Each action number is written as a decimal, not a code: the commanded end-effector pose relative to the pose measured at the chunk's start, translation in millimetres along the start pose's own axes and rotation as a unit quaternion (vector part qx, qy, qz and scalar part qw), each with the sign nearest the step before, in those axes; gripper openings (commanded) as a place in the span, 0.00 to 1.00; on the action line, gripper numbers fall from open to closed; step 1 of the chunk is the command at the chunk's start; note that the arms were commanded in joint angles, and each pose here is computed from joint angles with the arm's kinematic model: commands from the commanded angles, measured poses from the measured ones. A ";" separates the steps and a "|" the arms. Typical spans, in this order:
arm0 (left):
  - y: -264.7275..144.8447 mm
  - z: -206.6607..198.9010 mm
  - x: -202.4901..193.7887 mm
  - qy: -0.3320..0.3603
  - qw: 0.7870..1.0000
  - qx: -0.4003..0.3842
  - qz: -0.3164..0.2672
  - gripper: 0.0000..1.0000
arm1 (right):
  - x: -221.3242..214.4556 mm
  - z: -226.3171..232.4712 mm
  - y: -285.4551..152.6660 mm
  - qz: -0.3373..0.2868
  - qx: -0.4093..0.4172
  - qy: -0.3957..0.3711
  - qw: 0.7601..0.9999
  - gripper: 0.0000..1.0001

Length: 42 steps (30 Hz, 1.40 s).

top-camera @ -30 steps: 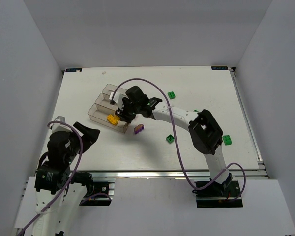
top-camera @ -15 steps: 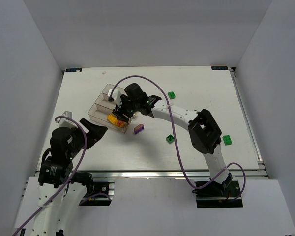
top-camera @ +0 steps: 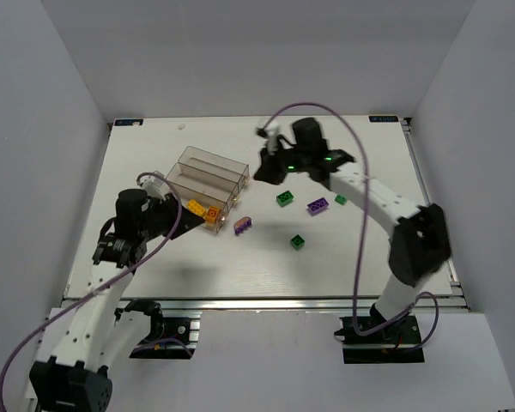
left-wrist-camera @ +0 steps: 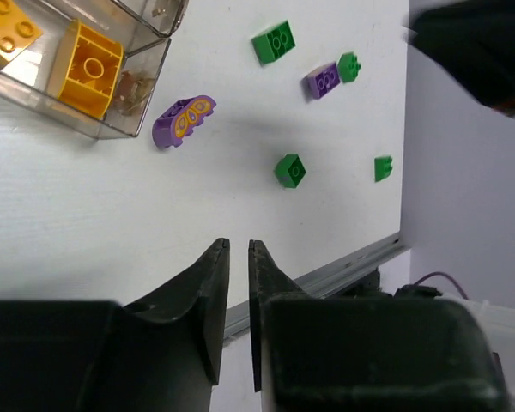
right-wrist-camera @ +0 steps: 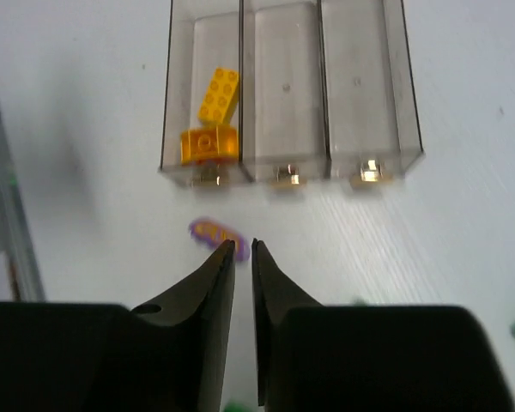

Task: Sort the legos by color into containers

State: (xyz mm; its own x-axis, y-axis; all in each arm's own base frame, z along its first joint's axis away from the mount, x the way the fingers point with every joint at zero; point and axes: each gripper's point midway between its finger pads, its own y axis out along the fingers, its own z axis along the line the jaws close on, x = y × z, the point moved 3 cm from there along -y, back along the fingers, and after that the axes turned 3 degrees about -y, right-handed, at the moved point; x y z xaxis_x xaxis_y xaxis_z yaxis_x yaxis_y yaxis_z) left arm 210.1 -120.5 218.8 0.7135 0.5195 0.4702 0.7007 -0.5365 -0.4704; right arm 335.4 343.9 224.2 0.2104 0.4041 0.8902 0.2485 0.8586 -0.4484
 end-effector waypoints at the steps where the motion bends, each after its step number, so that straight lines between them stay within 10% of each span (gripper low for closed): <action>1: 14.7 -18.7 8.6 0.070 0.995 -0.064 0.023 0.26 | -13.0 30.2 -59.5 -0.038 0.098 0.047 0.993 0.21; 2: 19.7 -17.3 11.4 0.085 0.994 -0.062 0.028 0.31 | -11.9 33.4 -80.9 -0.054 0.102 0.040 0.992 0.45; 6: 48.2 -19.5 15.7 0.121 0.989 -0.049 0.069 0.50 | -51.4 65.5 -114.5 -0.056 0.162 -0.010 0.985 0.83; 13: 93.9 -22.5 6.5 0.199 0.972 0.006 0.121 0.65 | -105.0 72.4 -137.1 -0.040 0.116 -0.008 0.992 0.74; 21: 143.4 -27.7 -14.1 0.317 0.933 0.070 0.157 0.64 | -125.3 65.2 -148.2 -0.042 0.083 0.003 0.996 0.36; 29: 180.3 -8.5 -23.6 0.403 0.885 0.141 0.184 0.66 | -131.7 60.8 -155.1 -0.041 0.070 0.007 0.997 0.59; 42: 209.2 15.1 -48.1 0.449 0.843 0.188 0.227 0.65 | -134.5 60.3 -158.0 -0.049 0.065 0.018 0.996 0.62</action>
State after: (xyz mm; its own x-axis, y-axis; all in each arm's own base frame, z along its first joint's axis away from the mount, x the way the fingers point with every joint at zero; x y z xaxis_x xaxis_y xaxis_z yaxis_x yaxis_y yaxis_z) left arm 314.7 -242.3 69.0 0.7655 -0.4763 0.4326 0.3871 -0.1961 -0.9009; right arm 211.3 171.6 172.6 0.2615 0.3320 0.9063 0.1472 0.9143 -0.3773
